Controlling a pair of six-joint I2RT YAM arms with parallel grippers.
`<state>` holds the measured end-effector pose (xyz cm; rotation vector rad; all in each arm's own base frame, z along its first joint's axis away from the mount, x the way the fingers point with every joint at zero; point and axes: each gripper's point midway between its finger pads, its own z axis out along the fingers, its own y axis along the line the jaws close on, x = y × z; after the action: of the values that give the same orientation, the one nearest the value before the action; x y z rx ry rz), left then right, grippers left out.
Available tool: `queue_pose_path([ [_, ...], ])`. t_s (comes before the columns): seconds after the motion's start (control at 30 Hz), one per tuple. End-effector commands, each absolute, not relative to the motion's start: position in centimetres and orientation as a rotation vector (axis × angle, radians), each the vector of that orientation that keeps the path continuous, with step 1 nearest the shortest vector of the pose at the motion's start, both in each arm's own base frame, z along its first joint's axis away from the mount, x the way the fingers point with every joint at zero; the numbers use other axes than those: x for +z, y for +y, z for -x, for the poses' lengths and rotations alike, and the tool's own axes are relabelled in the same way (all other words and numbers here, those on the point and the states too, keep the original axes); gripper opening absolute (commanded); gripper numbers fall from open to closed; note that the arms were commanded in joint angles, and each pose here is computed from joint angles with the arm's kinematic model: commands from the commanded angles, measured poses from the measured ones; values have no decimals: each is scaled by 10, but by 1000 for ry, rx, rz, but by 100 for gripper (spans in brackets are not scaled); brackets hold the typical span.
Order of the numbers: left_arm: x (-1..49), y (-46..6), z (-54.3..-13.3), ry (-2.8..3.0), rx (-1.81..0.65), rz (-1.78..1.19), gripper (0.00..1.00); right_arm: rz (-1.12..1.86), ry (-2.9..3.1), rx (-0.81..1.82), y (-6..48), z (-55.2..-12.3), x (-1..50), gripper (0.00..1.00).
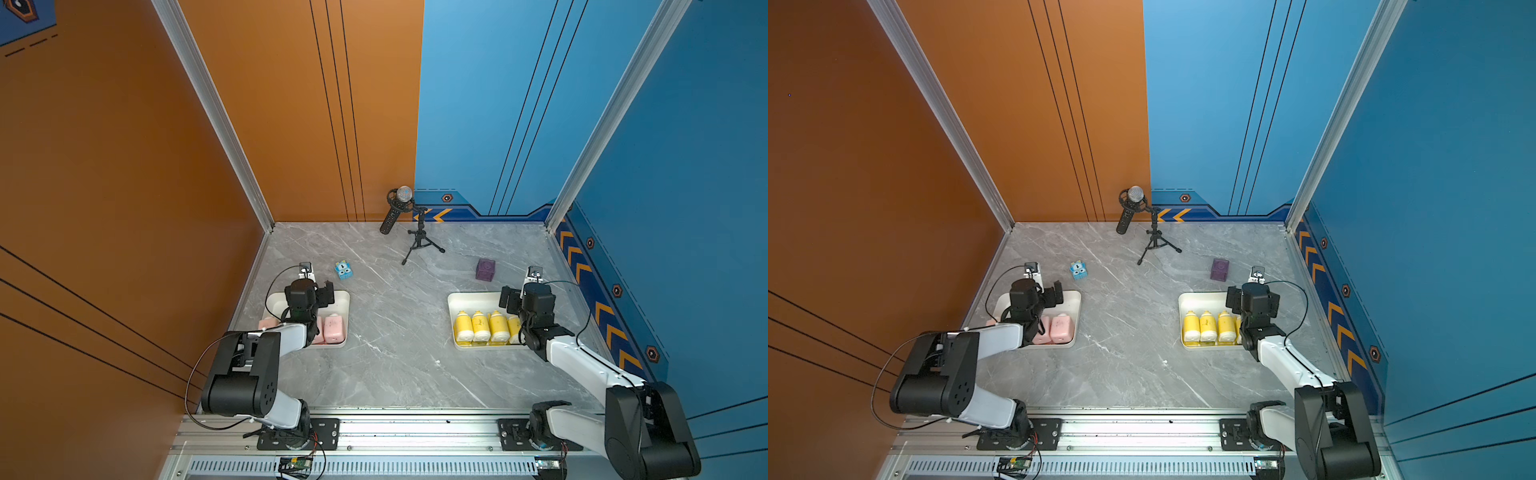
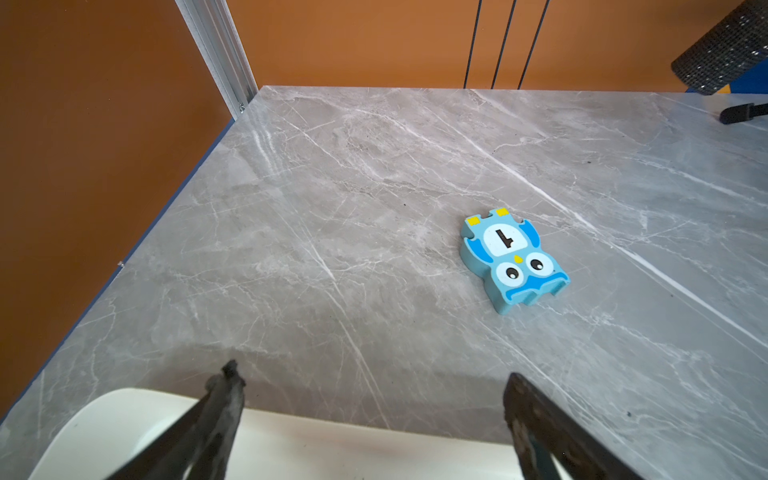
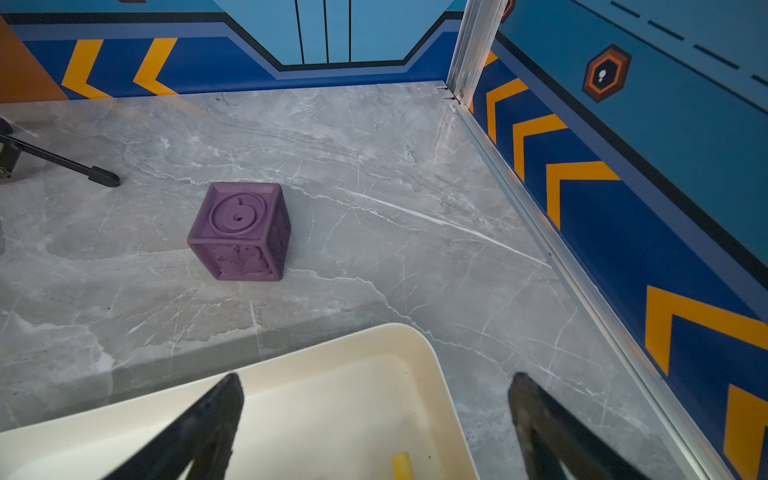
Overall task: Place the pencil sharpeners by color into the storage box
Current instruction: Reset both arms
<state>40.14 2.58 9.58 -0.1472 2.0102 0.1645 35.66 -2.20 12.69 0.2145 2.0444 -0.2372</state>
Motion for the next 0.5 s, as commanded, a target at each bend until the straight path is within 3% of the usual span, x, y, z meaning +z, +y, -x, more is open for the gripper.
queue_pose_path([
  [0.0, 95, 26, -398, 1993, 185, 141, 98, -191, 2005, -245, -24, -358, 129, 100],
  [0.47, 93, 20, -396, 1977, 153, 107, 98, -190, 1901, -187, -27, -360, 132, 100],
])
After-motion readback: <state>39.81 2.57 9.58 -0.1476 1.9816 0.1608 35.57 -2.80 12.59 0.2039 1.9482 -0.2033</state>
